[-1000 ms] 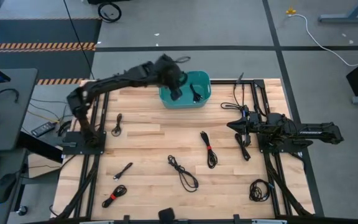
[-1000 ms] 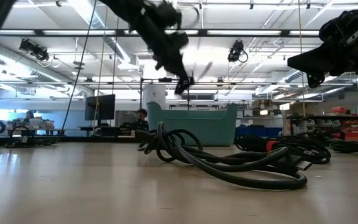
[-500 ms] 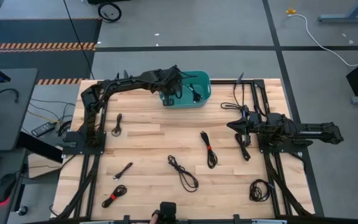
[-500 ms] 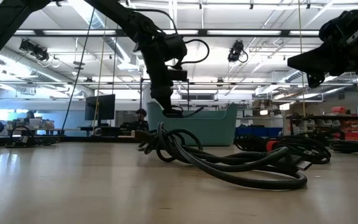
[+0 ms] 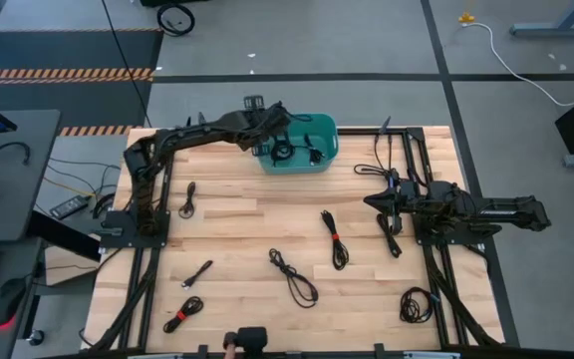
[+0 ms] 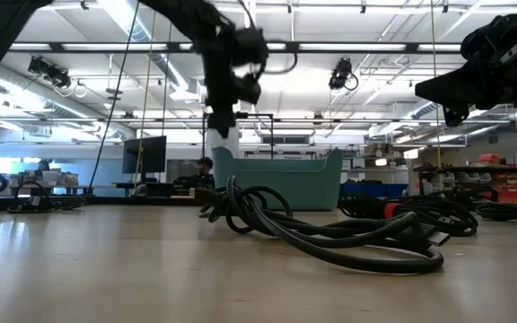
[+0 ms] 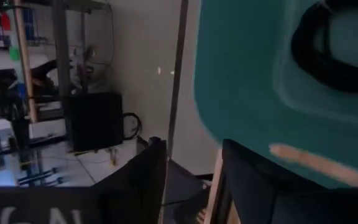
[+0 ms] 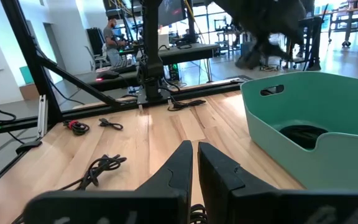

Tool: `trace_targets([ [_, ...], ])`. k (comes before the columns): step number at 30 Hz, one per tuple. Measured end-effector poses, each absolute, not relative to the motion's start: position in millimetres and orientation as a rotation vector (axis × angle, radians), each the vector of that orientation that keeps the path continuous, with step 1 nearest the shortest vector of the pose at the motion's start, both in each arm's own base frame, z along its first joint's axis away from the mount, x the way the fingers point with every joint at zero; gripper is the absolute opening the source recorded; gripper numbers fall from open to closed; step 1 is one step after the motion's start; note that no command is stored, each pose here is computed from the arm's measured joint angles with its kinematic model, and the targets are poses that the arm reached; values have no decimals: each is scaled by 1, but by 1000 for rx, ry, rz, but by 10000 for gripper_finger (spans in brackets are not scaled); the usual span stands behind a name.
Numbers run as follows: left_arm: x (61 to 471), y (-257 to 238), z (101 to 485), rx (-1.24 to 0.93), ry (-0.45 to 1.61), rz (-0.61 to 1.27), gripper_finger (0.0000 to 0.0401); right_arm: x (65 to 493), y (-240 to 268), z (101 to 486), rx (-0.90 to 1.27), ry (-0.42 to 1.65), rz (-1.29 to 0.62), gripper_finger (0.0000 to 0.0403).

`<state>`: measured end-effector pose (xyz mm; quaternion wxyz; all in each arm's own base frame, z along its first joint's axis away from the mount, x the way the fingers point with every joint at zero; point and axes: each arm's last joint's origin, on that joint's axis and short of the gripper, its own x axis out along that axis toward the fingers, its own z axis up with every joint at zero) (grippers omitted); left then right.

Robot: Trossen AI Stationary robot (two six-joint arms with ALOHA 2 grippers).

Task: Pick and place USB-C Cables
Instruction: Put the black charger cable into the blue bin

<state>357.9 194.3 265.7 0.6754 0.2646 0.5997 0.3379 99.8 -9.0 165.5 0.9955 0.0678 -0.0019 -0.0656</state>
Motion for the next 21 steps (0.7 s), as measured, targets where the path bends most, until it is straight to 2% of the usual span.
trace_targets([
  [3, 348, 177, 292, 511, 1297, 779, 156, 100, -9, 165, 136, -3, -131, 30],
  [8, 311, 151, 326, 207, 1225, 743, 145, 100, -9, 165, 136, -3, -131, 30],
  [13, 281, 140, 343, 14, 1224, 824, 142, 100, -9, 165, 136, -3, -131, 30],
  [21, 269, 134, 341, -87, 1283, 890, 142, 100, -9, 165, 136, -4, -131, 30],
])
